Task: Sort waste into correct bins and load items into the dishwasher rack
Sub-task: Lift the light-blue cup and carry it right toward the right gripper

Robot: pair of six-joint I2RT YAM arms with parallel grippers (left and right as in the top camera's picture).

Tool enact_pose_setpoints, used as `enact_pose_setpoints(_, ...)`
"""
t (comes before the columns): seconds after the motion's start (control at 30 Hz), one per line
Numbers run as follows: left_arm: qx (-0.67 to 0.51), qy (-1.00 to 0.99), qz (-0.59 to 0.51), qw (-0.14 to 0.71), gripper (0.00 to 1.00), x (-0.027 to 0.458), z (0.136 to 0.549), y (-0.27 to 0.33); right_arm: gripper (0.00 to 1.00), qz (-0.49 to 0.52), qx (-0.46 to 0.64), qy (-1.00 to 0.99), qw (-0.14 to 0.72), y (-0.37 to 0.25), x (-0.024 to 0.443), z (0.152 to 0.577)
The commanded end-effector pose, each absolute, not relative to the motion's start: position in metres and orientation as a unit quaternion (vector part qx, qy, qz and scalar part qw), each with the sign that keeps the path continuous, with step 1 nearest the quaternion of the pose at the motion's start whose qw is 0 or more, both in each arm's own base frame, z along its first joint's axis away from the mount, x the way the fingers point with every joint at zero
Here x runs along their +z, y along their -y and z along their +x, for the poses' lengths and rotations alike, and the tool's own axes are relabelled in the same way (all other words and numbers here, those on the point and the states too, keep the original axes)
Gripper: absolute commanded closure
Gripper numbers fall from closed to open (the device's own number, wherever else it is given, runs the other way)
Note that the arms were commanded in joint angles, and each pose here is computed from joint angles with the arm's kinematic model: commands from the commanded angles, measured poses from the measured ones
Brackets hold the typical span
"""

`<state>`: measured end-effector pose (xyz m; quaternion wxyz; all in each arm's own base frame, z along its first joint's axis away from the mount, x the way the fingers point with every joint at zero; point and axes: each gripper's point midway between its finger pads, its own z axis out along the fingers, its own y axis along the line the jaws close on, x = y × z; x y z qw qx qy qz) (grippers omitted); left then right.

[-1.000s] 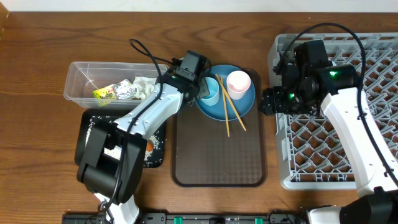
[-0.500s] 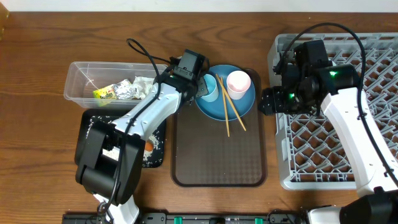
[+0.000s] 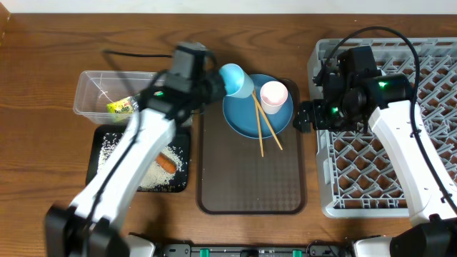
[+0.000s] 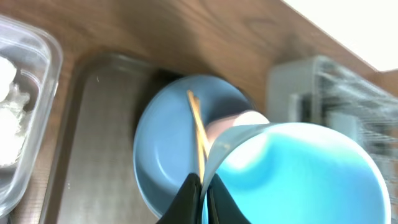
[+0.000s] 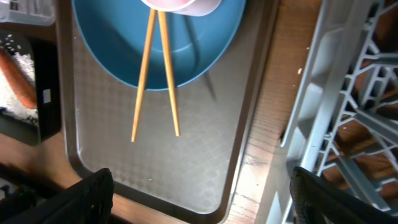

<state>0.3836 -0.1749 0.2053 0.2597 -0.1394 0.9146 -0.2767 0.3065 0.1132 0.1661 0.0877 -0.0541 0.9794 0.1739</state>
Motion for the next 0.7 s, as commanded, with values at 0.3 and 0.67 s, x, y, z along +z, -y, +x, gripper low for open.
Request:
enact_pose_setpoints(0.3, -0.467, -0.878, -0.029, 0.095, 0.94, 0.238, 0.308, 0.199, 0.03, -0.273, 0.430, -0.853, 0.111, -0.192, 0.221, 0.266)
enact_pose_setpoints(0.67, -0.530, -0.845, 0.025, 0.068, 0.94, 0.257, 0.292, 0.226, 0.02, -0.324, 0.472, -0.809, 0.129, -0.201, 0.235, 0.254)
